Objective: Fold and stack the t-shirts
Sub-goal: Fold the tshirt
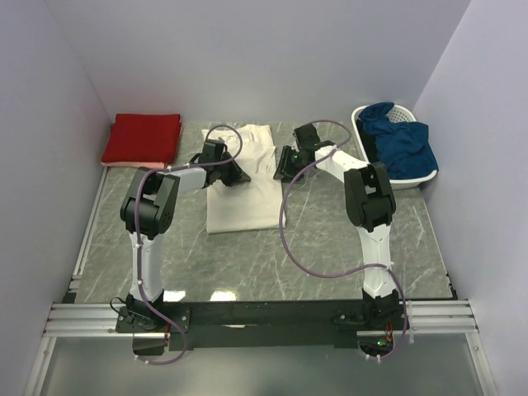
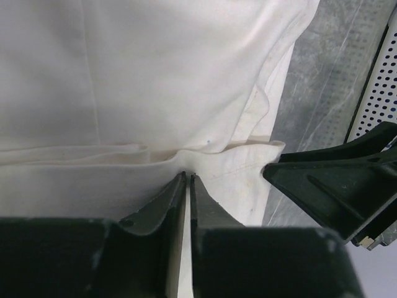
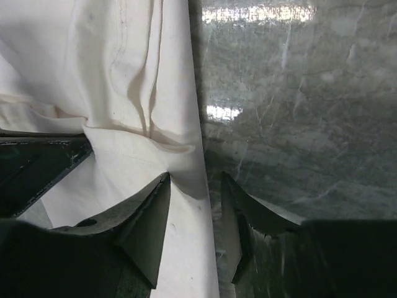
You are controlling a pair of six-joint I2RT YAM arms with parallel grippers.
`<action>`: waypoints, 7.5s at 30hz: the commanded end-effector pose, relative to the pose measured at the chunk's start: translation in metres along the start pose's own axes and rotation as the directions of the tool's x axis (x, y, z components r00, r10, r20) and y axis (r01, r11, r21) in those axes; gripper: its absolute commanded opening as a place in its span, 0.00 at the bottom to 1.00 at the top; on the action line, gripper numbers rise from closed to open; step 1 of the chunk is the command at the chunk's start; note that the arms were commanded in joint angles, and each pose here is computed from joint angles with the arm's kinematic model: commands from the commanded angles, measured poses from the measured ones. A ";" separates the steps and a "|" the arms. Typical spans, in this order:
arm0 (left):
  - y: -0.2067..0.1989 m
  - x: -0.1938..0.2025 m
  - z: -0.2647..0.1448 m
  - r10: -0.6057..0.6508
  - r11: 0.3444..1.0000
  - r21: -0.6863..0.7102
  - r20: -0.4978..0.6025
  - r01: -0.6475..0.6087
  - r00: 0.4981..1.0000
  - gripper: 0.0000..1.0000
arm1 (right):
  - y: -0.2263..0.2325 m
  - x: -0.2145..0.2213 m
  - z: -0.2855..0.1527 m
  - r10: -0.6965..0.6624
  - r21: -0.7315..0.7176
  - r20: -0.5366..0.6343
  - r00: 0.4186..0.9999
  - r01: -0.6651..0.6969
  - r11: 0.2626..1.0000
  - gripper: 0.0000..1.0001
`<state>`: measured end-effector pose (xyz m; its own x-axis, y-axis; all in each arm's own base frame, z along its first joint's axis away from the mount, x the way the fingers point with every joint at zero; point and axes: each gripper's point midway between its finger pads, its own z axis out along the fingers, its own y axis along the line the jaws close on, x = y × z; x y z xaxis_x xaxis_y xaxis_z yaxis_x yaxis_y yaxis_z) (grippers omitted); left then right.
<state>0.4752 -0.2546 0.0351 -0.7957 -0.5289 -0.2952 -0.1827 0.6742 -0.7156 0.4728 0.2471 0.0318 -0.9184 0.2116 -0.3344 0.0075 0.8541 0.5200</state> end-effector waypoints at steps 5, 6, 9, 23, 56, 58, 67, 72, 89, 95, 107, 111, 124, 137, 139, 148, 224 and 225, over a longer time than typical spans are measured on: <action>-0.049 -0.037 -0.055 0.067 0.994 0.082 0.097 -0.075 0.993 0.24 | 0.005 -0.021 -0.036 0.022 -0.009 0.069 0.997 -0.021 1.000 0.45; -0.052 -0.041 -0.062 0.070 0.992 0.095 0.111 -0.080 0.991 0.26 | 0.002 -0.017 -0.038 0.026 -0.006 0.065 0.998 -0.026 1.000 0.46; -0.061 -0.044 -0.090 0.077 0.989 0.112 0.152 -0.095 0.985 0.34 | 0.003 -0.009 -0.055 0.027 -0.008 0.076 0.997 -0.027 1.000 0.46; 0.033 0.045 -0.190 -0.058 0.998 0.044 0.256 0.048 0.965 0.40 | 0.012 0.095 -0.119 0.086 -0.232 0.127 0.988 -0.055 0.971 0.46; 0.121 0.090 -0.196 -0.084 0.986 -0.117 0.277 0.121 0.957 0.48 | -0.019 0.164 -0.094 0.062 -0.091 0.068 0.996 -0.055 0.994 0.45; 0.123 0.090 -0.193 -0.082 0.985 -0.122 0.276 0.119 0.958 0.50 | -0.020 0.164 -0.093 0.065 -0.094 0.076 0.995 -0.058 0.994 0.50; 0.129 0.091 -0.175 -0.077 0.985 -0.132 0.244 0.112 0.967 0.49 | -0.024 0.168 -0.074 0.102 -0.100 0.054 0.993 -0.096 0.990 0.50; 0.135 0.098 -0.166 -0.099 0.982 -0.135 0.216 0.130 0.971 0.43 | -0.025 0.169 -0.065 0.132 -0.109 0.044 0.990 -0.127 0.986 0.46; 0.115 0.112 -0.175 -0.062 0.990 -0.115 0.152 0.080 0.986 0.01 | -0.016 0.164 -0.087 0.125 -0.151 0.081 0.989 -0.111 0.982 0.00; 0.106 0.137 -0.194 -0.042 0.994 -0.095 0.121 0.053 0.992 0.01 | -0.018 0.193 -0.117 0.110 -0.206 0.080 0.991 -0.092 0.974 0.00; 0.078 0.199 -0.244 -0.052 0.999 0.008 0.029 0.052 0.998 0.01 | -0.029 0.277 -0.161 0.090 -0.255 0.065 0.994 -0.070 0.964 0.00; 0.076 0.215 -0.254 -0.032 0.999 0.002 -0.015 0.032 0.999 0.01 | -0.031 0.280 -0.172 0.088 -0.239 0.081 0.993 -0.066 0.969 0.00; 0.034 0.166 -0.252 0.108 0.994 -0.033 0.136 -0.105 0.985 0.00 | 0.002 0.225 -0.187 -0.005 -0.171 0.143 0.990 0.030 0.985 0.00; -0.023 0.062 -0.242 0.138 0.989 0.021 0.233 -0.147 0.963 0.00 | 0.044 0.112 -0.196 -0.007 -0.172 0.221 0.975 0.046 0.984 0.00; -0.033 0.041 -0.240 0.120 0.989 0.052 0.249 -0.137 0.961 0.00 | 0.054 0.090 -0.189 -0.002 -0.185 0.213 0.977 0.042 0.982 0.00; -0.039 -0.045 -0.188 0.076 0.996 0.024 0.250 -0.085 0.965 0.00 | 0.078 -0.007 -0.145 0.022 -0.227 0.187 0.982 0.022 0.974 0.00; 0.036 -0.110 -0.125 0.061 0.983 -0.182 0.226 -0.019 0.972 0.70 | 0.020 0.039 -0.070 0.075 -0.256 0.044 0.996 -0.062 0.965 0.41; 0.039 -0.105 -0.125 0.059 0.983 -0.185 0.217 -0.018 0.974 0.76 | 0.019 0.041 -0.071 0.077 -0.257 0.046 0.996 -0.063 0.964 0.42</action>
<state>0.4970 -0.1177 0.1342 -0.6579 -0.5784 -0.4823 -0.2093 0.7556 -0.6207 0.4068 0.2431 0.0610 -0.9173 0.2908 -0.2721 0.0051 0.6917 0.7222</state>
